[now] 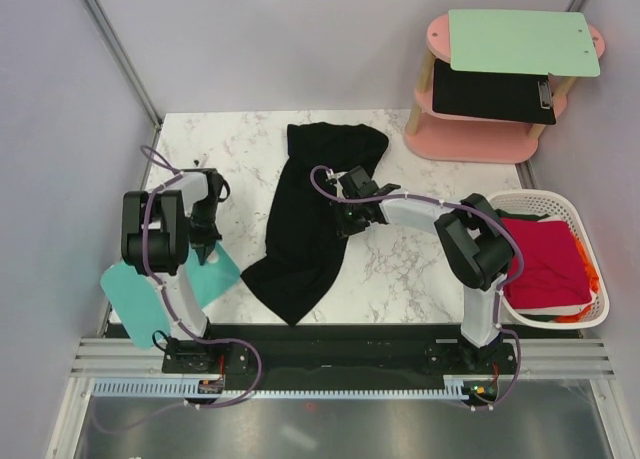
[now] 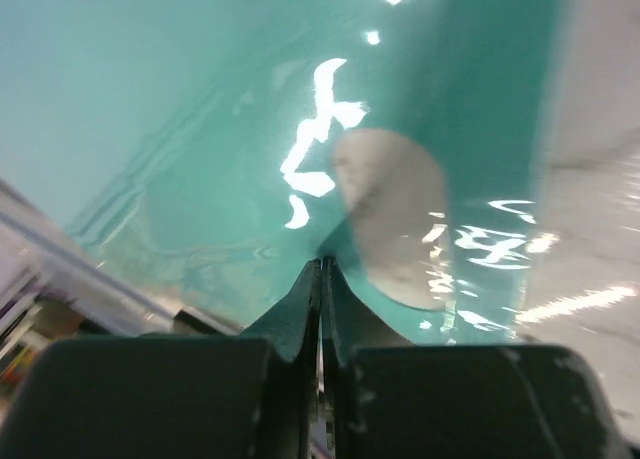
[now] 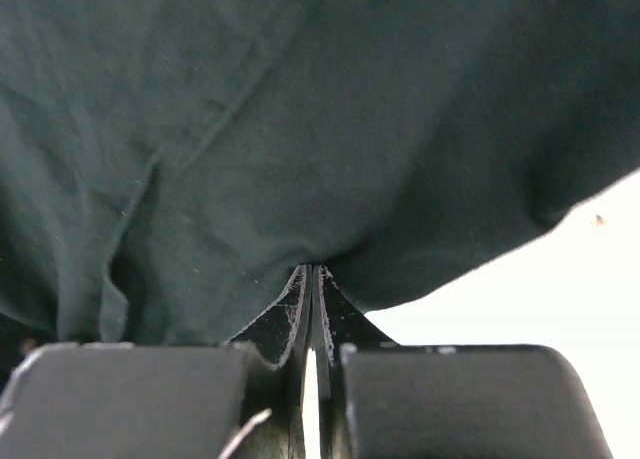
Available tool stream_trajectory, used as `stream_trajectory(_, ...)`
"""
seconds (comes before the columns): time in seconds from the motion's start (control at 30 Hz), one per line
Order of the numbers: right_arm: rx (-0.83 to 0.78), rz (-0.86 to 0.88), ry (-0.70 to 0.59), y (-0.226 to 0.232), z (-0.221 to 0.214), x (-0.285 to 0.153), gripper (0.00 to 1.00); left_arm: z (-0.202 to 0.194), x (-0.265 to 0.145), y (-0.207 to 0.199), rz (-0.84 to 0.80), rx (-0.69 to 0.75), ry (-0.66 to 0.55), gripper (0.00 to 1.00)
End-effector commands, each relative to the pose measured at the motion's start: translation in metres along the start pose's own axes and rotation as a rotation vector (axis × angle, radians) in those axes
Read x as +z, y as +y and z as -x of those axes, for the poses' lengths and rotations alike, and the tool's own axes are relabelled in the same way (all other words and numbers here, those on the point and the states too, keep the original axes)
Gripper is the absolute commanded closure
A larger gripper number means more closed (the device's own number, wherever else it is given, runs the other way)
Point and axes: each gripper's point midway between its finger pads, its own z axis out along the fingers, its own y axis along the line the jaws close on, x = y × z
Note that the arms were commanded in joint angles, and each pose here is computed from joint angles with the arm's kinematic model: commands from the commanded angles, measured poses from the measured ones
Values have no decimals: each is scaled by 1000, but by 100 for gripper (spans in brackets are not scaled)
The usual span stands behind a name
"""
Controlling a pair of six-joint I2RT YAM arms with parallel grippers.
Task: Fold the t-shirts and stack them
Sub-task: Rotate the tshirt 90 degrees
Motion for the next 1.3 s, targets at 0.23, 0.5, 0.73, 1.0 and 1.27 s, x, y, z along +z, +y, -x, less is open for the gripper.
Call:
stream_trajectory(0.23,-41,-293,103,-40,-23,14,96,35,-116,-72,-501,32,-450,98)
stream_trajectory(0.5,-60,-467,124,-69,-29,-11,97,-7,-140,-129,-603,218,-441,98)
stream_trajectory(0.73,-56,-591,192,-109,-47,-29,98,-33,-143,-148,-618,280,-426,98)
stream_trajectory(1.0,-66,-727,132,-135,-29,-51,93,-50,-146,-161,-644,323,-422,98)
stream_trajectory(1.27,-51,-469,-106,-75,12,-101,83,-94,-168,-186,-758,408,-437,91)
